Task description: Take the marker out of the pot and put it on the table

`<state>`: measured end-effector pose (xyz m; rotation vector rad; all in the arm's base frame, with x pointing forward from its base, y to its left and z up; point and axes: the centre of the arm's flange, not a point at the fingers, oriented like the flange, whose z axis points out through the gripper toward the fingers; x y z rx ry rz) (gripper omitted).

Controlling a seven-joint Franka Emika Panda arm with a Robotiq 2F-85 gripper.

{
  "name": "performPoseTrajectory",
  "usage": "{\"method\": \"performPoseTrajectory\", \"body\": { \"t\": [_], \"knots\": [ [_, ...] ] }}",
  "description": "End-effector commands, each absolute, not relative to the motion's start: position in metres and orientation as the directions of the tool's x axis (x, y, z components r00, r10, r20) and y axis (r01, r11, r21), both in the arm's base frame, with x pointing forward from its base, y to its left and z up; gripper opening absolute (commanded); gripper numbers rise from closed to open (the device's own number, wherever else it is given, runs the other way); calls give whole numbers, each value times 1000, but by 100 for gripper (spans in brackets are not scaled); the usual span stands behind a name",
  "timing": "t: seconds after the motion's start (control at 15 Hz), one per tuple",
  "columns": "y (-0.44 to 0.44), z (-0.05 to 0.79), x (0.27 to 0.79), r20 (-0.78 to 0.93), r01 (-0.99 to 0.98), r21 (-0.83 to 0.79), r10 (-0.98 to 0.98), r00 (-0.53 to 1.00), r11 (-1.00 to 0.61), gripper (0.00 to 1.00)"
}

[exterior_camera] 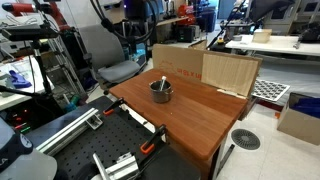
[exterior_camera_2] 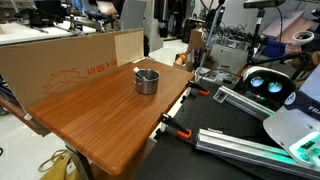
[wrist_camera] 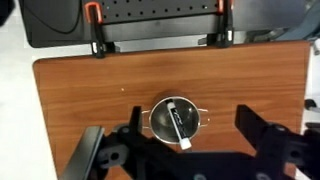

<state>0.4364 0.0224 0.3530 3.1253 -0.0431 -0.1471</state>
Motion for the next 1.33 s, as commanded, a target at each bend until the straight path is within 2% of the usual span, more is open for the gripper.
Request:
{"method": "performPoseTrajectory", "body": {
  "t": [0.0, 0.2, 1.27],
  "knots": [
    [27, 335, 459, -119, -9, 28, -12, 993, -1000, 100],
    [28, 318, 471, -167, -12, 26, -16, 986, -1000, 100],
    [34, 241, 532, -199, -49, 51, -58, 978, -998, 100]
  ]
}}
